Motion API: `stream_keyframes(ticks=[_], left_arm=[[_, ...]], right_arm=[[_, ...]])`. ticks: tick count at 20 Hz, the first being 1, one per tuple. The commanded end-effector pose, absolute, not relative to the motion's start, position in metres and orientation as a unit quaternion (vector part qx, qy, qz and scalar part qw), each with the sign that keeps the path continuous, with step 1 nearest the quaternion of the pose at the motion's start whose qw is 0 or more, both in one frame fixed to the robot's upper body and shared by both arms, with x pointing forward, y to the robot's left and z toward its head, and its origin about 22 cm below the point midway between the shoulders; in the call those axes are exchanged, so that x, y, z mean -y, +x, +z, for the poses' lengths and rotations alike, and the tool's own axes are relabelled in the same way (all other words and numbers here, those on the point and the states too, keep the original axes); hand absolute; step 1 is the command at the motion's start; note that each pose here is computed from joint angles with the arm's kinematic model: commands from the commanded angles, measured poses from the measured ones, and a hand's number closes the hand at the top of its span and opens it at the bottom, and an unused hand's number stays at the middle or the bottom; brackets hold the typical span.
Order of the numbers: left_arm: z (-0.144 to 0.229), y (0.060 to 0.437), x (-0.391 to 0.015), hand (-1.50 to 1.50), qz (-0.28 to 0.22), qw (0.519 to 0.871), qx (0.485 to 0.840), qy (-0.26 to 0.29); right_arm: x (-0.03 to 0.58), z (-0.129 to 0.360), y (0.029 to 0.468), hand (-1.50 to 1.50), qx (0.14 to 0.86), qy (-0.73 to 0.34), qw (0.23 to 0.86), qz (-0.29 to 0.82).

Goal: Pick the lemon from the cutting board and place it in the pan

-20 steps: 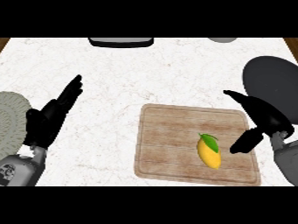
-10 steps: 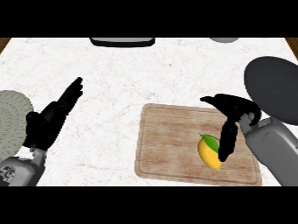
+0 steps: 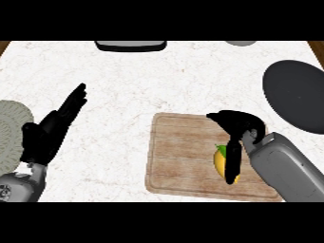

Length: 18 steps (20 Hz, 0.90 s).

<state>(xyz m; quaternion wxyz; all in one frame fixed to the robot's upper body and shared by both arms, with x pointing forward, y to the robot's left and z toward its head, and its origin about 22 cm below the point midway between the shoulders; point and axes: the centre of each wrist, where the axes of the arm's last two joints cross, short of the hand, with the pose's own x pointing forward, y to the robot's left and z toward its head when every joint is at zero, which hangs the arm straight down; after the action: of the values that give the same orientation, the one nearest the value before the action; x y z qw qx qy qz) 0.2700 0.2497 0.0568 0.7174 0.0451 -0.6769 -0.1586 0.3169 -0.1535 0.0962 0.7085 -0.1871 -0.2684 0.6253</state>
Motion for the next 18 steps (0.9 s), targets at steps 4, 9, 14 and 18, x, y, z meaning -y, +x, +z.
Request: stream_keyframes(ticks=[4, 9, 14, 18], left_arm=[[0.051, 0.275, -0.254, 0.0, -0.155, 0.716, 0.678, 0.055], [0.044, 0.274, -0.254, 0.0, -0.156, 0.721, 0.674, 0.038], [0.055, 0.273, -0.253, 0.0, -0.151, 0.716, 0.68, 0.045], [0.066, 0.255, -0.257, 0.0, -0.16, 0.711, 0.684, 0.041]], right_arm=[[0.136, 0.104, 0.308, -1.5, 0.184, -0.249, 0.694, 0.65], [0.161, 0.092, 0.308, -1.5, 0.181, -0.261, 0.694, 0.647], [0.142, 0.088, 0.304, -1.5, 0.194, -0.256, 0.704, 0.633], [0.156, 0.047, 0.283, -1.5, 0.183, -0.247, 0.701, 0.644]])
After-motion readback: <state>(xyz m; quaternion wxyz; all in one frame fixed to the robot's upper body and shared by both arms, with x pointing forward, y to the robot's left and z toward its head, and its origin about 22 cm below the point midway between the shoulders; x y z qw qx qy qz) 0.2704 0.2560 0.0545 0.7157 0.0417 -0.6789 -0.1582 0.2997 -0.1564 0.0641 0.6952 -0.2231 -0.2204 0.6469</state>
